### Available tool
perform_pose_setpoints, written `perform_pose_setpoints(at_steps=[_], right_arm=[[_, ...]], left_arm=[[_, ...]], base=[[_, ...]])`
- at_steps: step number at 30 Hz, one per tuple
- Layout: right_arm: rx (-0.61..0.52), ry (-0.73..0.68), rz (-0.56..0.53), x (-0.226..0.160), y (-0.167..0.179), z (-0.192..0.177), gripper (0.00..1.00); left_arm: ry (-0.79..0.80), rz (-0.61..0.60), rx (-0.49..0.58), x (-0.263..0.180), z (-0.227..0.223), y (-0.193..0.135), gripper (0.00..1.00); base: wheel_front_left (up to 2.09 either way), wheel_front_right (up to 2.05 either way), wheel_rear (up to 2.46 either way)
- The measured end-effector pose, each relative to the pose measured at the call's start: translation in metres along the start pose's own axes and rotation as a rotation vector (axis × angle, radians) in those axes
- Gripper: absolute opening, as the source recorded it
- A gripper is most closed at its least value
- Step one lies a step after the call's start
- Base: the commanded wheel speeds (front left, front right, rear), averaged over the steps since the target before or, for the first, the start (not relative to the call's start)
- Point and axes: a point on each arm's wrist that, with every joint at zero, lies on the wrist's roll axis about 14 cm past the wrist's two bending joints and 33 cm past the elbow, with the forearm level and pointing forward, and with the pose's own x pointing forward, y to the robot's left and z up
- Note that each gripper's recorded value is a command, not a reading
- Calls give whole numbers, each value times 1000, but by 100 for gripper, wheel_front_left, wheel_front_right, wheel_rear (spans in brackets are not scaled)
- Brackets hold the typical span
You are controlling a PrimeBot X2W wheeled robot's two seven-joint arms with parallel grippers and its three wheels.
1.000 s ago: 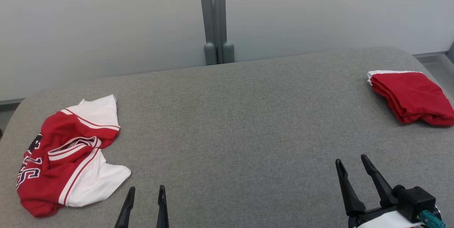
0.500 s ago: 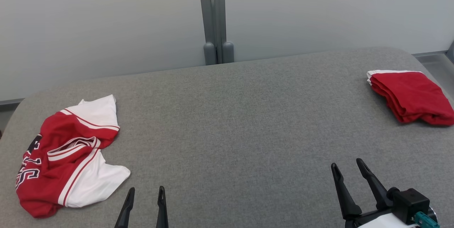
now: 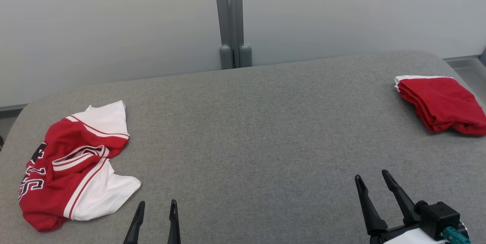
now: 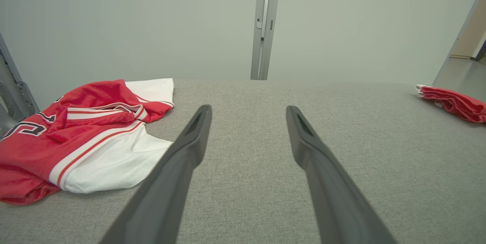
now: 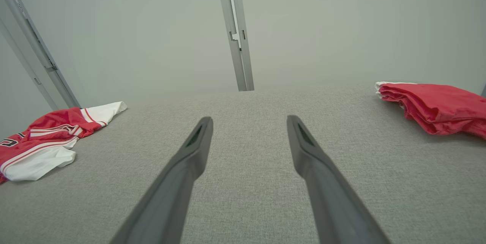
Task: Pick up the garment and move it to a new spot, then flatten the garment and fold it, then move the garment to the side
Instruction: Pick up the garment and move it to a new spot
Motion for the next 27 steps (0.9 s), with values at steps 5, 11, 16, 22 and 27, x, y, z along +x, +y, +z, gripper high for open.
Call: perform_pose_setpoints(at_steps=[5, 11, 16, 22, 27], right_arm=[[0, 10, 9, 1, 2, -3, 100], [8, 30, 52, 9, 15, -9, 100], [18, 46, 109, 21, 31, -15, 100], [31, 56, 206, 40, 60, -19, 100], [47, 70, 287, 52, 87, -24, 100]], left_arm=[[-3, 14, 2, -2, 1, 4, 100], [-18, 57, 7, -5, 5, 15, 100], [-27, 122, 15, -13, 8, 33, 100], [-36, 225, 23, -30, 10, 59, 100], [-49, 309, 30, -46, 14, 78, 100]], base=[[0, 0, 0], [0, 0, 0], [0, 0, 0], [0, 0, 0], [0, 0, 0]])
